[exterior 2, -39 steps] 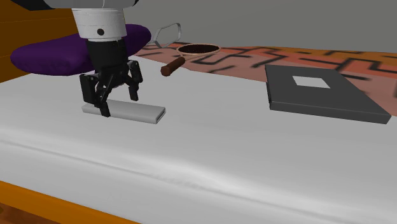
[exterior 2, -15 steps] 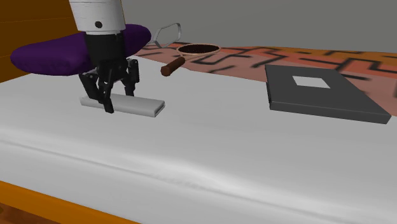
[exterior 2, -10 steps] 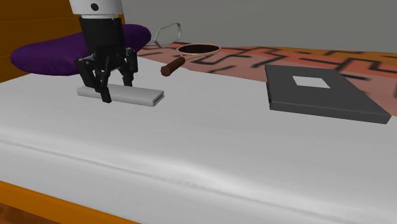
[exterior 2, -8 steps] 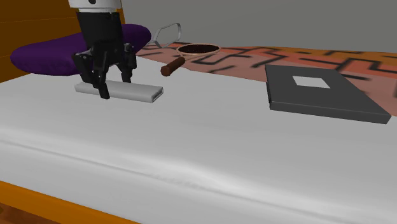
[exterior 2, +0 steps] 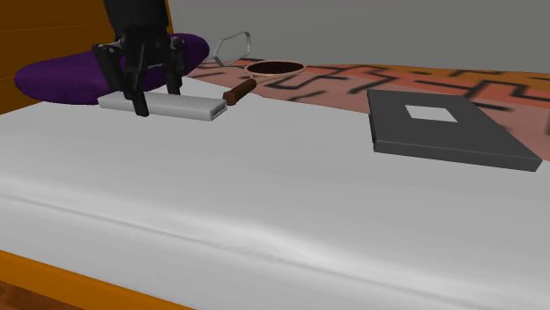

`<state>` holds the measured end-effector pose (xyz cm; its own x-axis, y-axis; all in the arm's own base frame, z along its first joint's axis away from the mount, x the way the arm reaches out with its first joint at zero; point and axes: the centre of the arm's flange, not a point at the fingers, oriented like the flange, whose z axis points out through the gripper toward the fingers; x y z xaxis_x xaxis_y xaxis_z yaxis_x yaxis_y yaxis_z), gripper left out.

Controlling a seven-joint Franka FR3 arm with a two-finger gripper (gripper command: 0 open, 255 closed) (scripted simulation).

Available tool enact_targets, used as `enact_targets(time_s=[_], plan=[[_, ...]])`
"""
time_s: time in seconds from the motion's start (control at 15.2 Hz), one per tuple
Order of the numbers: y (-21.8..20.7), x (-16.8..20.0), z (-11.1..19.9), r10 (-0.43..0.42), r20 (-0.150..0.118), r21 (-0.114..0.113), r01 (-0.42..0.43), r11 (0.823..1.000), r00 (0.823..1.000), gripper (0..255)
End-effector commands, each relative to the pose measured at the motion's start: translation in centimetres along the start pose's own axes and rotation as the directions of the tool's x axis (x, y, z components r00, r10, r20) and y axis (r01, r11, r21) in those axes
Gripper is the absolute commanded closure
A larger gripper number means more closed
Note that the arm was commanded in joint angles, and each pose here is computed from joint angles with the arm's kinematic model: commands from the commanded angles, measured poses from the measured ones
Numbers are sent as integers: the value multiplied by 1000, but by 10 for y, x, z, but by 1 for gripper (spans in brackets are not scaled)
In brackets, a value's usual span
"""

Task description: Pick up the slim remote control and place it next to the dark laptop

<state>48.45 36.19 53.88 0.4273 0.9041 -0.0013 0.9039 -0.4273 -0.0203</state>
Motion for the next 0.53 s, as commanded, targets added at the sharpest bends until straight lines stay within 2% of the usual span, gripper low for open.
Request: enact_targets(time_s=[0.0,0.46], plan=[[3,-20,-2,0,0,0,0,1000,1000,255],[15,-112,-2,0,0,0,0,1000,1000,255]])
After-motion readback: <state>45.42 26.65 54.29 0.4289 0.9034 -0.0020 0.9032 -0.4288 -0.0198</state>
